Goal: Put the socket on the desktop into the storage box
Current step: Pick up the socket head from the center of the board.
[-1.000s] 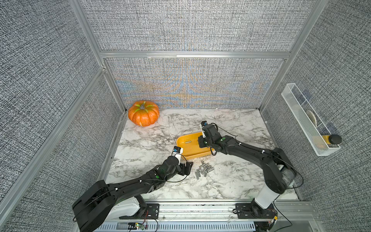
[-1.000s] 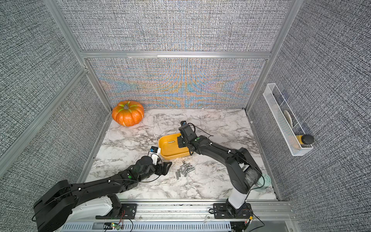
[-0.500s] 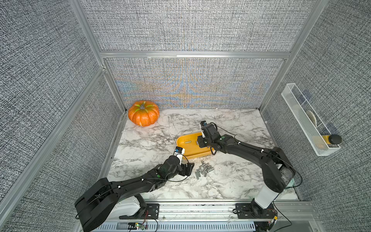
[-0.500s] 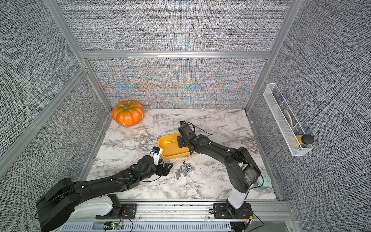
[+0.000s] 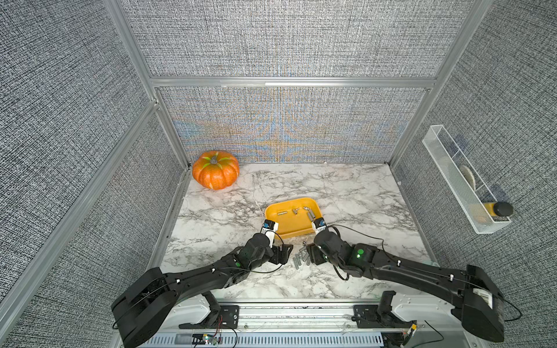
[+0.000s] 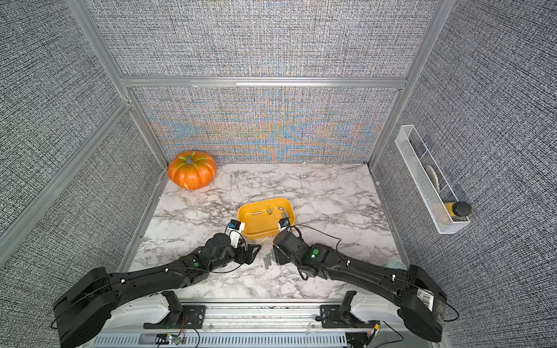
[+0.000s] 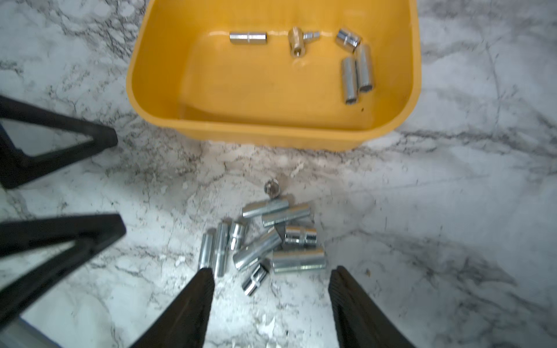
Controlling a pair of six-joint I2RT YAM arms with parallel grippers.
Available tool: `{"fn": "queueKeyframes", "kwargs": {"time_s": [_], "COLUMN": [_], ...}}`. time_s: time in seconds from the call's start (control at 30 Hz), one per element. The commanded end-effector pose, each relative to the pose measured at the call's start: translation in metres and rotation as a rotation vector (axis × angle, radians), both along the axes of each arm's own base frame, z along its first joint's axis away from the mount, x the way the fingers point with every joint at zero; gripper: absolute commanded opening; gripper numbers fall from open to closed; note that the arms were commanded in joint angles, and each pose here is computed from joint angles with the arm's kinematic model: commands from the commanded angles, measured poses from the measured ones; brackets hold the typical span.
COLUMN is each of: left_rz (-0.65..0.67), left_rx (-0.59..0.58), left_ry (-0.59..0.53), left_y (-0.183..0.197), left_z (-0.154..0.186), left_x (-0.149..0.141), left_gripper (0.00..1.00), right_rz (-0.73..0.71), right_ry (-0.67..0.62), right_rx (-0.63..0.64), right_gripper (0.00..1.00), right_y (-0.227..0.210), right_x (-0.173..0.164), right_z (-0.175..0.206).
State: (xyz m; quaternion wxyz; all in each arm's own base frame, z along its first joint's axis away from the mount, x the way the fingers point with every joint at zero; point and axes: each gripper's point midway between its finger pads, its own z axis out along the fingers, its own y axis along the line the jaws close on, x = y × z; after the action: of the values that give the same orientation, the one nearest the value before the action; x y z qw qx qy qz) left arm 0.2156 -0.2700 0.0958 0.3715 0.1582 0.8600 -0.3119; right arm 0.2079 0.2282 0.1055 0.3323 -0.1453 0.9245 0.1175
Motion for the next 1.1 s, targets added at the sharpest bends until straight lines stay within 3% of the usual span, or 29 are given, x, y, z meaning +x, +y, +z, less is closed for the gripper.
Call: {"fn": "queueKeyframes", "kwargs": {"time_s": [0.0,0.33,1.07], "left_rz": [-0.006,-0.016,-0.016], "left_rx": [-0.022,-0.025,-0.027], "left_ry": [-0.008,-0.001,-0.007], "left_y": [-0.003,-0.006,-0.005], "left_z": [0.004,0.002,0.004], "left_x": [0.001,0.000,0.000], "left_gripper": [0.94,0.94,0.94], "right_rz": [-0.103,-0.091,-0.080], "right_ry": [0.040,0.073,0.097], "right_rx": [0.046,0.047,-0.014], "right_gripper": [0.71,0.78,0.71], "right_y": [-0.015,-0.016,-0.018], "right_x": [-0.011,-0.014,-0.003], "right_z": [-0.017,-0.051,-0.076]}}
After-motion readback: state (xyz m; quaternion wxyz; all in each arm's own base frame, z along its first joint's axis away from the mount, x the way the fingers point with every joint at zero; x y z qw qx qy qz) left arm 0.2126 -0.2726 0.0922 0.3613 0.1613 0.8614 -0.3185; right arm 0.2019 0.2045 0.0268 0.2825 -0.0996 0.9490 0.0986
